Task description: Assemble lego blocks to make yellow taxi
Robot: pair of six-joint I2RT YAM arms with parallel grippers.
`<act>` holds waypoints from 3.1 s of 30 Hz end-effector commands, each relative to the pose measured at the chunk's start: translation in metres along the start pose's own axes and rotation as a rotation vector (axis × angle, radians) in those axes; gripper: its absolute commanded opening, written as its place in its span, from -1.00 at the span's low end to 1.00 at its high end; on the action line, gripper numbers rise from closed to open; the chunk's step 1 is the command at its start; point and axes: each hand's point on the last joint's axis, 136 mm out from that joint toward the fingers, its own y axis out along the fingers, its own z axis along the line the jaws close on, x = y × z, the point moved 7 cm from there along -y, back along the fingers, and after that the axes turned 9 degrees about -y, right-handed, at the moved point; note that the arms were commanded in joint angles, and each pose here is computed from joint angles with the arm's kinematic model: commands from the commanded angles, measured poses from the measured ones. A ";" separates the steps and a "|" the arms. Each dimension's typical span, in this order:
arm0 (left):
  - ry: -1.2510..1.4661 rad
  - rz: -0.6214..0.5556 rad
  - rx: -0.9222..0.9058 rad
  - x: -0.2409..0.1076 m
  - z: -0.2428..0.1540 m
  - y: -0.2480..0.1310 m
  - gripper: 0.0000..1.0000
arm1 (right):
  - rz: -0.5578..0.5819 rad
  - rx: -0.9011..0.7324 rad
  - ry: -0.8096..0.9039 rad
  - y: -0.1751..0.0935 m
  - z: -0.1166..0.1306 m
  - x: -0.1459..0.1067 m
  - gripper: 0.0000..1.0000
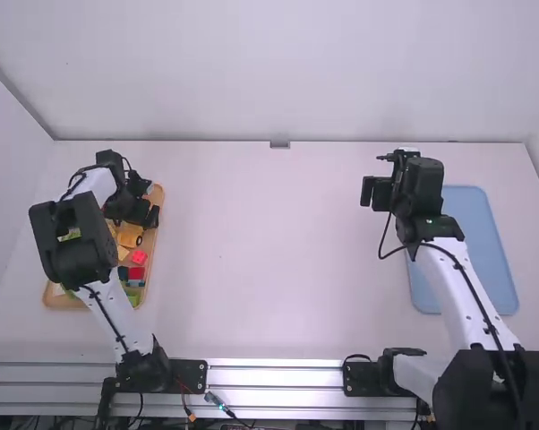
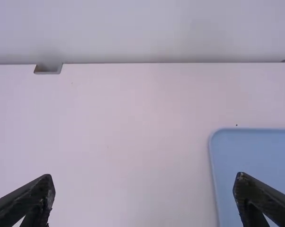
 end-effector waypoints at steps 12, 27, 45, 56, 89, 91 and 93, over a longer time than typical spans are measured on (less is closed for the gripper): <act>-0.062 -0.021 -0.121 -0.021 0.031 0.006 0.82 | -0.025 0.003 0.000 -0.002 0.000 0.011 0.98; -0.056 -0.036 -0.130 -0.026 0.024 0.020 0.92 | -0.022 0.003 -0.001 -0.001 0.000 0.010 0.97; -0.050 -0.088 -0.106 -0.018 0.024 0.025 0.06 | -0.021 0.005 0.000 -0.001 0.001 0.010 0.97; -0.019 -0.098 -0.106 -0.013 0.013 0.010 -0.72 | -0.021 0.005 0.006 -0.001 0.001 0.010 0.98; 1.256 -0.217 -0.366 -0.078 -0.364 -0.064 -0.97 | -0.028 0.051 0.006 -0.002 0.005 0.010 0.97; 1.269 -0.191 -0.385 -0.085 -0.364 -0.059 -0.97 | -0.029 0.051 0.006 -0.002 0.005 0.010 0.97; 1.268 -0.172 -0.401 -0.088 -0.364 -0.056 -0.97 | -0.029 0.051 0.007 -0.002 0.005 0.011 0.98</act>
